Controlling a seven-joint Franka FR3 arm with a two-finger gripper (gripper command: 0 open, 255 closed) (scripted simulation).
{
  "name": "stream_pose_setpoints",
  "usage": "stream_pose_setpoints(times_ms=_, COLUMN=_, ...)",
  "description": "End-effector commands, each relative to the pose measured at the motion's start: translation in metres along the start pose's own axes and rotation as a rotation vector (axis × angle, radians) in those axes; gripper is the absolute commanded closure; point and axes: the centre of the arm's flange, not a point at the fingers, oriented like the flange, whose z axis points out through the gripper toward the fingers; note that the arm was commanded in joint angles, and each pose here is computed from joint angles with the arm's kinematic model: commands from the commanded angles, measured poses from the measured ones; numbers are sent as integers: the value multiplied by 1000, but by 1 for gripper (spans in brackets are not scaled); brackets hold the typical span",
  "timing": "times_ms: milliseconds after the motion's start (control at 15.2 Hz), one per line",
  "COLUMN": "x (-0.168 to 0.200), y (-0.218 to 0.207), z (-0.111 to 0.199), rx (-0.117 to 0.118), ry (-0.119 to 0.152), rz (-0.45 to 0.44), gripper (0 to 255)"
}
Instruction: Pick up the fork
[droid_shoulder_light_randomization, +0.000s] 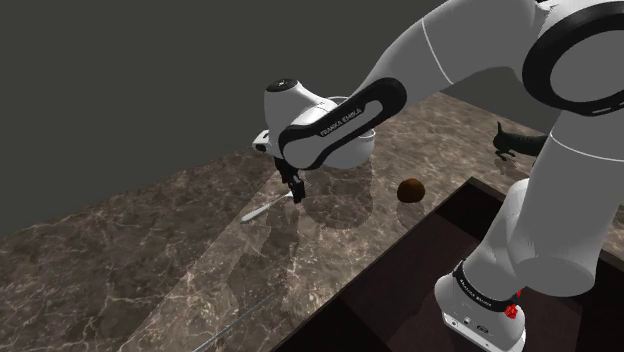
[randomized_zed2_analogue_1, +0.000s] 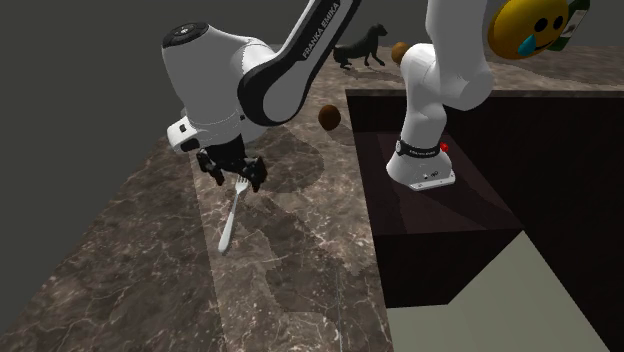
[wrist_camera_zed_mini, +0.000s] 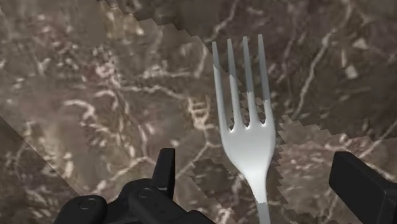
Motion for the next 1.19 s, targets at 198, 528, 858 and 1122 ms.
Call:
stream_pose_setpoints(times_ms=198, x=1, y=-1, z=4, rx=-1, ry=1, rz=0, gripper=255)
stream_pose_setpoints(times_ms=528, x=1, y=0, z=4, rx=-1, ry=0, rz=0, gripper=255)
stream_pose_setpoints(times_ms=858, x=0, y=0, z=-12, rx=0, ry=1, rz=0, gripper=255)
stream_pose_setpoints(times_ms=1122, x=-1, y=0, z=-33, rx=-1, ry=0, rz=0, gripper=255)
